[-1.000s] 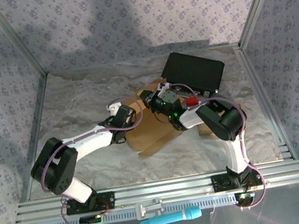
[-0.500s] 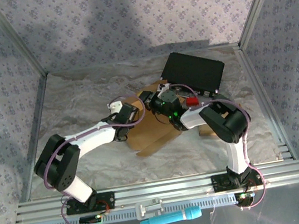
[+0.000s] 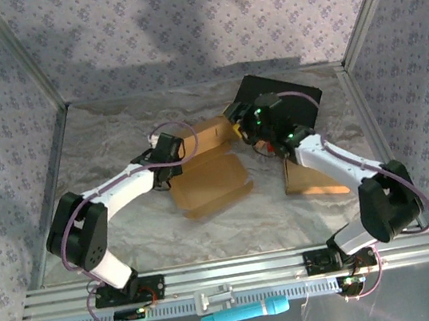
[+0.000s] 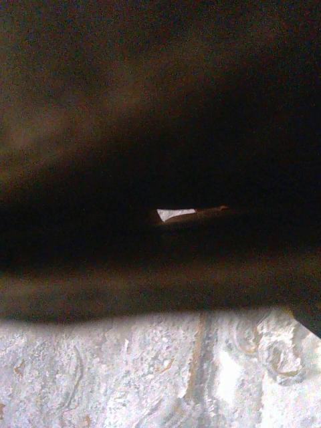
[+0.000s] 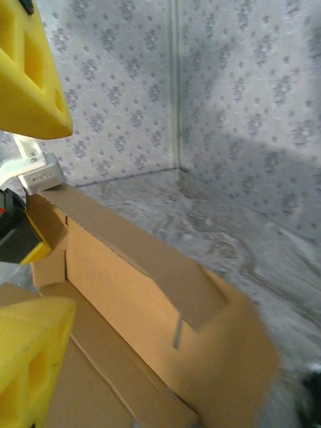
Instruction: Fold the paper box
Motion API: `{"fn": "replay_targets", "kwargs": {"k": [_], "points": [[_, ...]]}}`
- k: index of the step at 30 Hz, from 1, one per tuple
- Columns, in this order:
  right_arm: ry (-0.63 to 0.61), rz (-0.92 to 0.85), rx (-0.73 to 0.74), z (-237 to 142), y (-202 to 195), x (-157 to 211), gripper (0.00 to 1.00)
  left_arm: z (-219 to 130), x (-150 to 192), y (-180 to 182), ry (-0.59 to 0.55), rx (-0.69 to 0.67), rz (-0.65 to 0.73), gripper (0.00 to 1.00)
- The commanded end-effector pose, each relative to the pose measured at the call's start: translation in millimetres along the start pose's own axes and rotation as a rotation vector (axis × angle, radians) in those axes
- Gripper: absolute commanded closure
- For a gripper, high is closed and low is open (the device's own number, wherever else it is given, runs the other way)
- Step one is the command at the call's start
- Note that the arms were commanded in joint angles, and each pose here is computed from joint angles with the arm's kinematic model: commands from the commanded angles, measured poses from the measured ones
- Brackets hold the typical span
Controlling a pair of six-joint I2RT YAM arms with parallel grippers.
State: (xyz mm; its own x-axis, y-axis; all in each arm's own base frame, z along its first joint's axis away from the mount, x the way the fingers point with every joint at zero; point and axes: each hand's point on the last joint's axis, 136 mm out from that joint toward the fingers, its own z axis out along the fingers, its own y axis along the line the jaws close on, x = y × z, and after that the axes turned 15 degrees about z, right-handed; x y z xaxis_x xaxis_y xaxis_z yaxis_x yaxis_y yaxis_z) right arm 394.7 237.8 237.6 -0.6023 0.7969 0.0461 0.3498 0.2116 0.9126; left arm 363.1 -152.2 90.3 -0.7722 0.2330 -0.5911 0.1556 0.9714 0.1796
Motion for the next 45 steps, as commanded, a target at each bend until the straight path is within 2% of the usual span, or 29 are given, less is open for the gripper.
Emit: {"fn": "replay_targets", "kwargs": {"k": [1, 6, 10, 18, 32, 34, 39, 45], "points": [[-0.009, -0.051, 0.152, -8.8, -17.4, -14.8, 0.37, -10.1, -20.2, -8.4, -0.026, 0.097, 0.069, 1.0], [0.001, -0.029, 0.143, 13.5, -4.1, -36.8, 0.39, -7.7, -28.9, -14.8, -0.011, 0.157, 0.103, 1.0], [0.035, -0.035, 0.171, 38.0, -0.1, -40.4, 0.42, -6.2, -31.2, -19.0, 0.004, 0.189, 0.104, 1.0], [0.055, -0.03, 0.226, 54.5, -16.4, -42.4, 0.44, -6.9, -35.0, -21.5, -0.002, 0.204, 0.081, 1.0], [0.171, 0.006, 0.161, 64.0, -4.4, -6.2, 0.46, -7.0, -33.6, -28.0, -0.002, 0.239, 0.081, 1.0], [0.175, -0.006, 0.161, 58.6, -1.1, -7.1, 0.47, -7.3, -35.2, -28.8, -0.003, 0.254, 0.08, 1.0], [0.075, -0.116, 0.191, 18.2, -0.9, -32.6, 0.47, -10.4, -48.2, -23.8, -0.012, 0.316, 0.057, 1.0], [-0.043, -0.298, 0.133, -37.7, 2.2, -74.0, 0.47, -12.2, -63.2, -20.0, -0.011, 0.482, 0.071, 1.0]]}}
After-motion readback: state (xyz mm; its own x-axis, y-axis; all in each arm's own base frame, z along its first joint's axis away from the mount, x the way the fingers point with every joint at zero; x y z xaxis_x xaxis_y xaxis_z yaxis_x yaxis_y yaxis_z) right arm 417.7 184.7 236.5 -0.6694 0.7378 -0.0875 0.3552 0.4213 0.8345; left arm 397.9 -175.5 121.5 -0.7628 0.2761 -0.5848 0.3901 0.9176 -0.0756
